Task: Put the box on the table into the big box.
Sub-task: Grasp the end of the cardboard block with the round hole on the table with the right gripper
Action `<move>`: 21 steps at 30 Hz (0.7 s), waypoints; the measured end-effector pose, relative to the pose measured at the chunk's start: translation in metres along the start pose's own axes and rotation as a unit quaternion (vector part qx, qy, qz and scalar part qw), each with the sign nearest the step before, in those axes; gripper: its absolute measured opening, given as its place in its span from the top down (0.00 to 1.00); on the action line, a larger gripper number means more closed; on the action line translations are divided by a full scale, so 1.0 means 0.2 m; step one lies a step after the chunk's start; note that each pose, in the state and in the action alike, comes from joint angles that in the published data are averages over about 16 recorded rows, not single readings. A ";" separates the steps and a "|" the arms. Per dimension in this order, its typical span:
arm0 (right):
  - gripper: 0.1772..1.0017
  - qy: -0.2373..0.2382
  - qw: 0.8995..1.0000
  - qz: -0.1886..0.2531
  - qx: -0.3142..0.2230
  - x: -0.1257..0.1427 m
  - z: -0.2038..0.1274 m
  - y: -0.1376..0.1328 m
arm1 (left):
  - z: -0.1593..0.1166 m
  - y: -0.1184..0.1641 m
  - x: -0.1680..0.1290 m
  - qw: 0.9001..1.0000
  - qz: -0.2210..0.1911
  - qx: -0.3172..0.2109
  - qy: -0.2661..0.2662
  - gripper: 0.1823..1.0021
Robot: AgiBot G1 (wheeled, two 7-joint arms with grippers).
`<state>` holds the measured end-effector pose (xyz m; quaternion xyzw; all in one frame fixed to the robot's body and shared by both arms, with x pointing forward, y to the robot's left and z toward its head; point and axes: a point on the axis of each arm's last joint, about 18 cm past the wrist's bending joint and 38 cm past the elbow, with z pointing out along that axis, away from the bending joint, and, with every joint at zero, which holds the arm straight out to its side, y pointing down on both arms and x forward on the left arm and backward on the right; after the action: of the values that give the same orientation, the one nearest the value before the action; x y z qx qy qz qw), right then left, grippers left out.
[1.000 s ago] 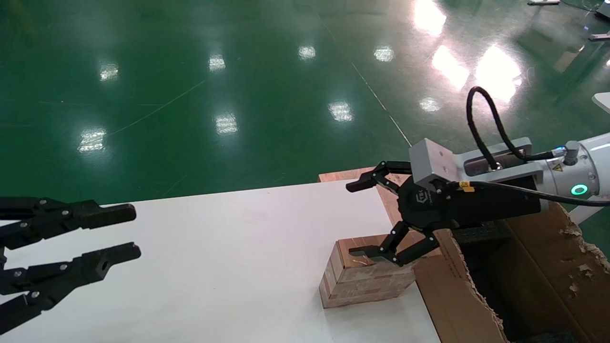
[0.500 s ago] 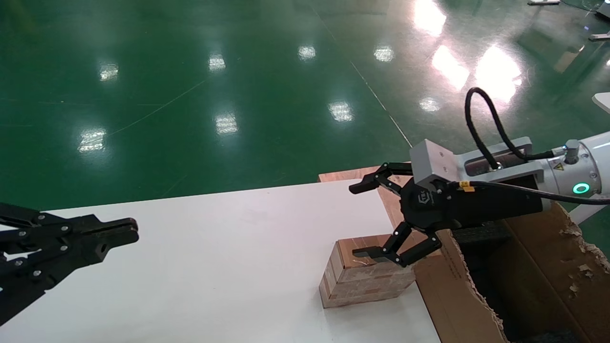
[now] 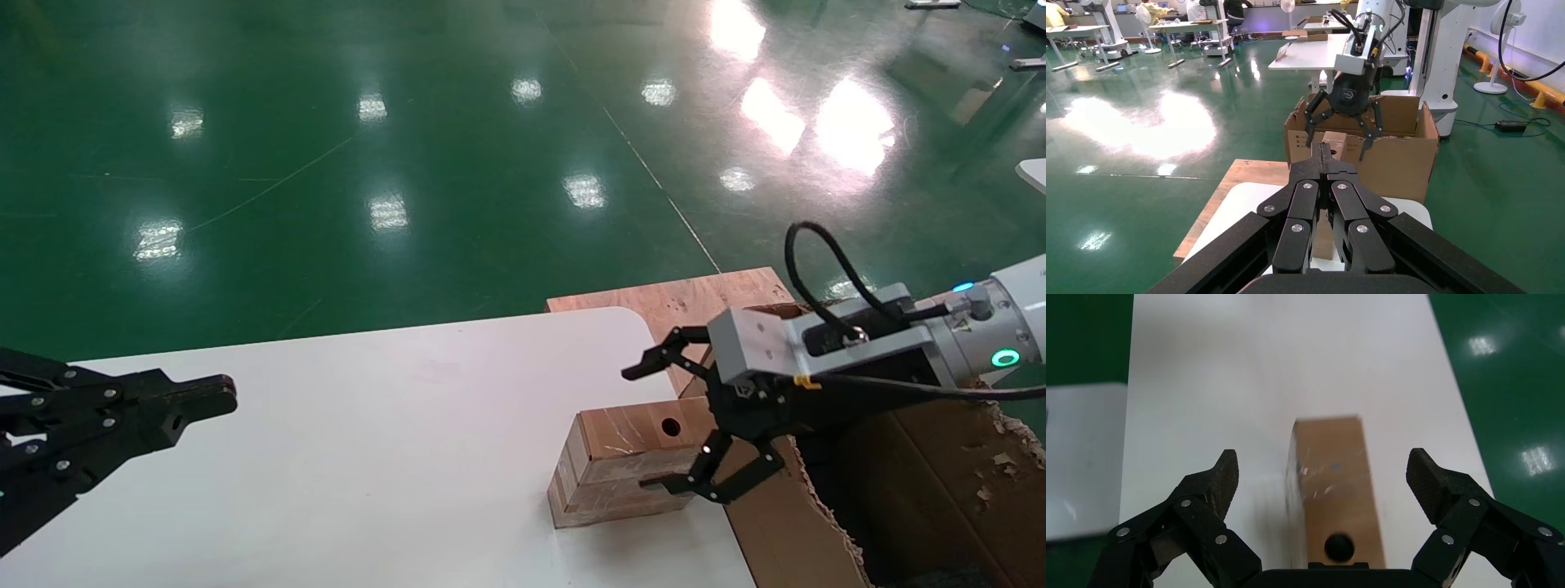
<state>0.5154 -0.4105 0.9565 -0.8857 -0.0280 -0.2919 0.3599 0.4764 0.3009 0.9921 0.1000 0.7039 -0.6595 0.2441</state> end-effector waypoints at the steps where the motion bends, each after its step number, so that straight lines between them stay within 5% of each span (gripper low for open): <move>1: 0.00 -0.001 1.000 -0.002 -0.005 0.00 0.00 0.01 | 0.00 0.00 0.00 1.000 0.000 0.000 0.000 0.99; 21: 0.00 -0.017 0.998 -0.038 -0.054 0.05 0.00 0.14 | 0.00 0.00 0.00 1.000 0.000 0.000 0.000 0.99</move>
<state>0.5312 -0.4323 0.9452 -0.9070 -0.0519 -0.2910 0.3000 0.4764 0.3010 0.9921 0.1000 0.7039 -0.6595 0.2441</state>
